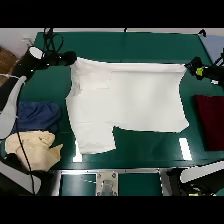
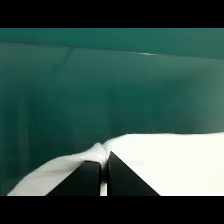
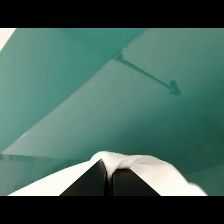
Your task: Fold the shirts.
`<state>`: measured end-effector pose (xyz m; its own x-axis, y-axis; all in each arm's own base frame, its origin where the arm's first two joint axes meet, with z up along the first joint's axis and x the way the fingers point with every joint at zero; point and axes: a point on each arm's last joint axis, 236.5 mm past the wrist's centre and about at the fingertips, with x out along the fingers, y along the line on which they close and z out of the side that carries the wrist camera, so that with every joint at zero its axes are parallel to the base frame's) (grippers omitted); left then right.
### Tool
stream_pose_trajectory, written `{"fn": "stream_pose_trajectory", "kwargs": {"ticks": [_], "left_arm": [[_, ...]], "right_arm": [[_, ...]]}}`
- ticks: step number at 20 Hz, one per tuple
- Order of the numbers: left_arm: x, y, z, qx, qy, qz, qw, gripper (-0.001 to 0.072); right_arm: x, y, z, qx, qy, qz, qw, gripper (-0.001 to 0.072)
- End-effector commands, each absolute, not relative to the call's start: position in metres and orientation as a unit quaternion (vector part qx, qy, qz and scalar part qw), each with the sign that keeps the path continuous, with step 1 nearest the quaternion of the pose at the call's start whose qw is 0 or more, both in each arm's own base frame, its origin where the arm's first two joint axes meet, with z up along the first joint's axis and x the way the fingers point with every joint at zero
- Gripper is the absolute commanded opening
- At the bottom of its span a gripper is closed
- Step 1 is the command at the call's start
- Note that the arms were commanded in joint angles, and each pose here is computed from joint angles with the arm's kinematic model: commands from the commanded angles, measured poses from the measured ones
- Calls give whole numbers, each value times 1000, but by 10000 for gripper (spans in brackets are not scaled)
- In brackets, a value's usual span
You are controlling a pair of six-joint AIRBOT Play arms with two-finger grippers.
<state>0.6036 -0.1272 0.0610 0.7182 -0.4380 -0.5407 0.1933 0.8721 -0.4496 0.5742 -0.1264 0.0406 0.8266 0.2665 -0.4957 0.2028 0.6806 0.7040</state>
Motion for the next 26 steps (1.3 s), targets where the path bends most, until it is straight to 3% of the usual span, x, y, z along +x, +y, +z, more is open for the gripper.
{"fn": "stream_pose_trajectory", "kwargs": {"ticks": [1, 7, 11, 16, 22, 23, 24, 25, 26], "left_arm": [[608, -122, 61, -184, 326, -166, 912, 28], [548, -121, 23, -138, 462, -224, 847, 29], [503, -92, -13, -83, 568, -194, 796, 29], [481, -96, -38, -106, 602, -189, 769, 28], [452, -113, -64, -153, 633, -204, 731, 29], [449, -118, -62, -162, 636, -211, 724, 30], [444, -125, -58, -174, 640, -222, 714, 140], [438, -130, -54, -183, 648, -232, 702, 469], [429, -133, -49, -189, 661, -238, 686, 625]], "right_arm": [[580, -128, 48, 386, 288, 30, 876, 13], [525, -128, 6, 352, 413, 49, 838, 12], [473, -130, -30, 321, 514, 49, 794, 12], [443, -111, -69, 337, 559, 50, 756, 13], [433, -112, -76, 342, 576, 36, 742, 17], [431, -113, -74, 341, 582, 33, 737, 115], [423, -117, -72, 331, 597, 22, 730, 180], [414, -125, -68, 321, 615, 3, 720, 191], [403, -132, -63, 310, 633, -18, 709, 192]]}}
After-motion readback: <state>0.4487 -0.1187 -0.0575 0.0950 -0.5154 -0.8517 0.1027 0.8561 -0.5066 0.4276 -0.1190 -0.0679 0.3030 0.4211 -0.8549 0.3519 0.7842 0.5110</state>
